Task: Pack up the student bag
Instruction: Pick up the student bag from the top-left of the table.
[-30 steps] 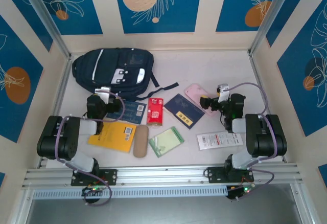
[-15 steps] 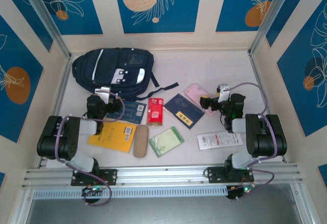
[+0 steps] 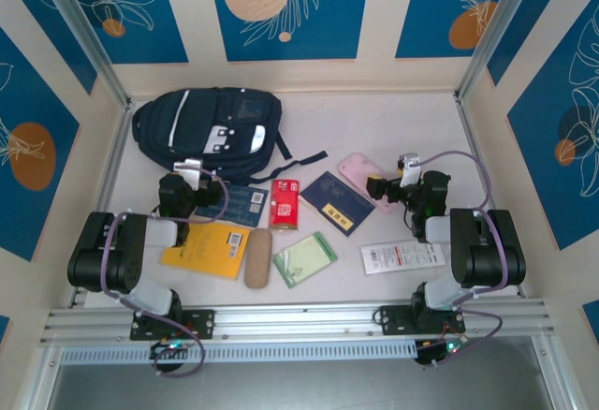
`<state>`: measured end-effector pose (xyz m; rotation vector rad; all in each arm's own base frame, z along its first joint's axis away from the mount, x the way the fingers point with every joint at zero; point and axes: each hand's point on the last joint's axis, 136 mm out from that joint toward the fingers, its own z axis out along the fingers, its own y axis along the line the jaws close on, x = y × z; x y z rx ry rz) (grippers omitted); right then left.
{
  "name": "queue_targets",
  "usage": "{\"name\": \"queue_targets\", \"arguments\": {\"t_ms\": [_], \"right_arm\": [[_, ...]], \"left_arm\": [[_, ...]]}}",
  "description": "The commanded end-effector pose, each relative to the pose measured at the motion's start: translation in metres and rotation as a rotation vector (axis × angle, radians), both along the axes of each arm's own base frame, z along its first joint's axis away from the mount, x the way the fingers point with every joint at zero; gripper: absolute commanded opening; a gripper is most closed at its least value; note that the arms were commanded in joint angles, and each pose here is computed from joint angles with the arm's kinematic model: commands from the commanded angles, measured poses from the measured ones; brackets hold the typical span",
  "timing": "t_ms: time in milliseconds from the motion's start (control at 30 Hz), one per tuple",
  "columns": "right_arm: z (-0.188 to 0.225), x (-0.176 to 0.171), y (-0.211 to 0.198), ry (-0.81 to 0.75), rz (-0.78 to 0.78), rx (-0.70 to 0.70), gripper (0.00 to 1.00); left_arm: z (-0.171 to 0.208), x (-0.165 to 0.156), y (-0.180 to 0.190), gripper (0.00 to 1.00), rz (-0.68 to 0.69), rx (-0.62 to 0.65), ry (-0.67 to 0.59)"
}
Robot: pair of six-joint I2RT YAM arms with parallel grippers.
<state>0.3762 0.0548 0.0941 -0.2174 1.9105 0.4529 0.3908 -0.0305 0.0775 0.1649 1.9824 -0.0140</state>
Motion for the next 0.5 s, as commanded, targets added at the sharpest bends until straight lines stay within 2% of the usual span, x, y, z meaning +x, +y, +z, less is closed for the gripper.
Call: {"name": "queue_targets", "arguments": {"t_ms": [0, 133, 233, 300, 367, 467], "right_arm": [[0.009, 0.004, 0.002, -0.031, 0.023, 0.005, 0.99], [0.020, -0.001, 0.002, -0.071, 0.015, 0.000, 0.99], [0.052, -0.008, -0.010, -0.081, -0.101, -0.054, 0.99], [0.082, -0.014, 0.009, -0.134, -0.050, -0.108, 0.99], [0.116, -0.024, 0.034, -0.189, -0.001, -0.102, 0.99], [0.166, -0.049, 0.078, -0.275, 0.090, -0.020, 0.99]], "left_arm": [[0.012, 0.005, 0.002, 1.00, 0.003, -0.014, -0.031], [0.041, 0.000, -0.013, 1.00, -0.088, -0.003, -0.011], [0.084, -0.011, -0.027, 1.00, -0.137, 0.077, -0.051], [0.125, -0.019, -0.034, 1.00, -0.125, 0.080, -0.145], [0.169, -0.030, -0.053, 1.00, -0.161, 0.019, -0.234], [0.218, -0.053, -0.090, 1.00, -0.271, -0.073, -0.245]]}}
